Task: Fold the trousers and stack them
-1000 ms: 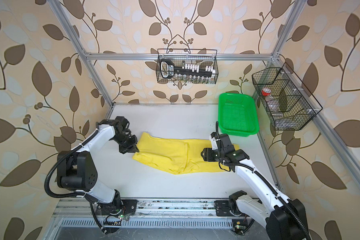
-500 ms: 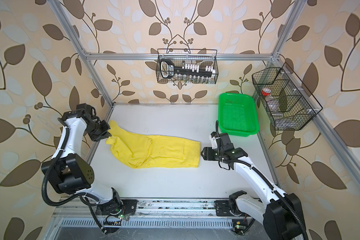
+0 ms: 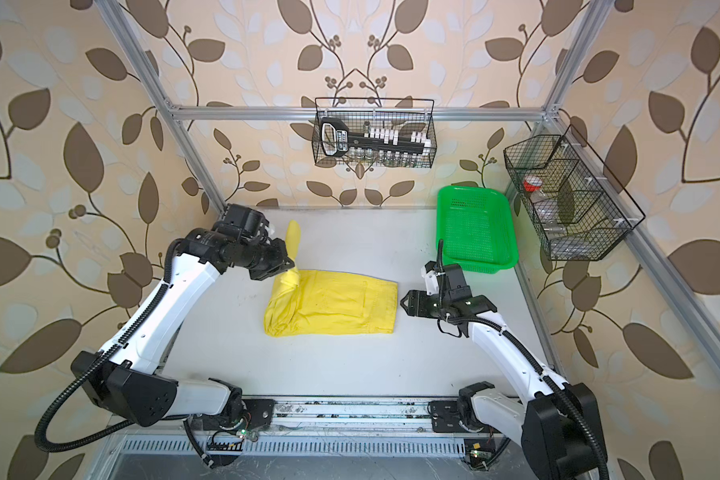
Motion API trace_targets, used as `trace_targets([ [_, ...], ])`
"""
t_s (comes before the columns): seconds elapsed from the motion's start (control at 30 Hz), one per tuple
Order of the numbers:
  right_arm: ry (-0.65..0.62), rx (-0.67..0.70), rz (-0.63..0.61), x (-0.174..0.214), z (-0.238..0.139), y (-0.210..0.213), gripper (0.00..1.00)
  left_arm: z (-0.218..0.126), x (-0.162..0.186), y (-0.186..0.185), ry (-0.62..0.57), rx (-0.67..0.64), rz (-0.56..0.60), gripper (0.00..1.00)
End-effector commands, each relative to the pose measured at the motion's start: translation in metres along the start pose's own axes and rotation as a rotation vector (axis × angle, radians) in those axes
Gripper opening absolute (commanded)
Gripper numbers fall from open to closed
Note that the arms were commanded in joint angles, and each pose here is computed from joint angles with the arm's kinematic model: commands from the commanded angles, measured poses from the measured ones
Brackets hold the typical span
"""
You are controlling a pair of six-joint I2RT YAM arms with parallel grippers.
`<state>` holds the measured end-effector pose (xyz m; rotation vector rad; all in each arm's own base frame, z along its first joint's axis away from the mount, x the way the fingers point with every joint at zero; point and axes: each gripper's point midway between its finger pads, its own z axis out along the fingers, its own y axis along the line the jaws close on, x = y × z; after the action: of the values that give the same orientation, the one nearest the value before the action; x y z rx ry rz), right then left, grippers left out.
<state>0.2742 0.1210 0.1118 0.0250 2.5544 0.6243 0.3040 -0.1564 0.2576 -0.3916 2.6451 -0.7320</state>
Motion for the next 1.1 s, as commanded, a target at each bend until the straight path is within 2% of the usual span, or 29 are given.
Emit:
trace_targets([
  [0.0,0.028,-0.027,0.042,0.009,0.012,-0.004,0.76,0.014,0.004,-0.029,-0.022,0.049,-0.021,0.00],
  [0.33,0.093,-0.038,0.154,0.037,0.056,-0.023,0.63,0.088,0.067,-0.103,0.120,0.091,0.157,0.00],
  [0.6,0.119,-0.076,0.168,0.044,0.081,-0.013,0.50,0.131,0.094,-0.145,0.199,0.133,0.247,0.00],
  [0.8,0.135,-0.100,0.171,0.049,0.094,-0.005,0.45,0.161,0.114,-0.143,0.309,0.082,0.272,0.00],
  [0.93,0.147,-0.106,0.177,0.055,0.096,-0.005,0.42,0.186,0.124,-0.127,0.349,0.019,0.274,0.00],
  [1.07,0.139,-0.100,0.176,0.056,0.089,-0.008,0.41,0.198,0.127,-0.137,0.361,0.067,0.267,0.00],
])
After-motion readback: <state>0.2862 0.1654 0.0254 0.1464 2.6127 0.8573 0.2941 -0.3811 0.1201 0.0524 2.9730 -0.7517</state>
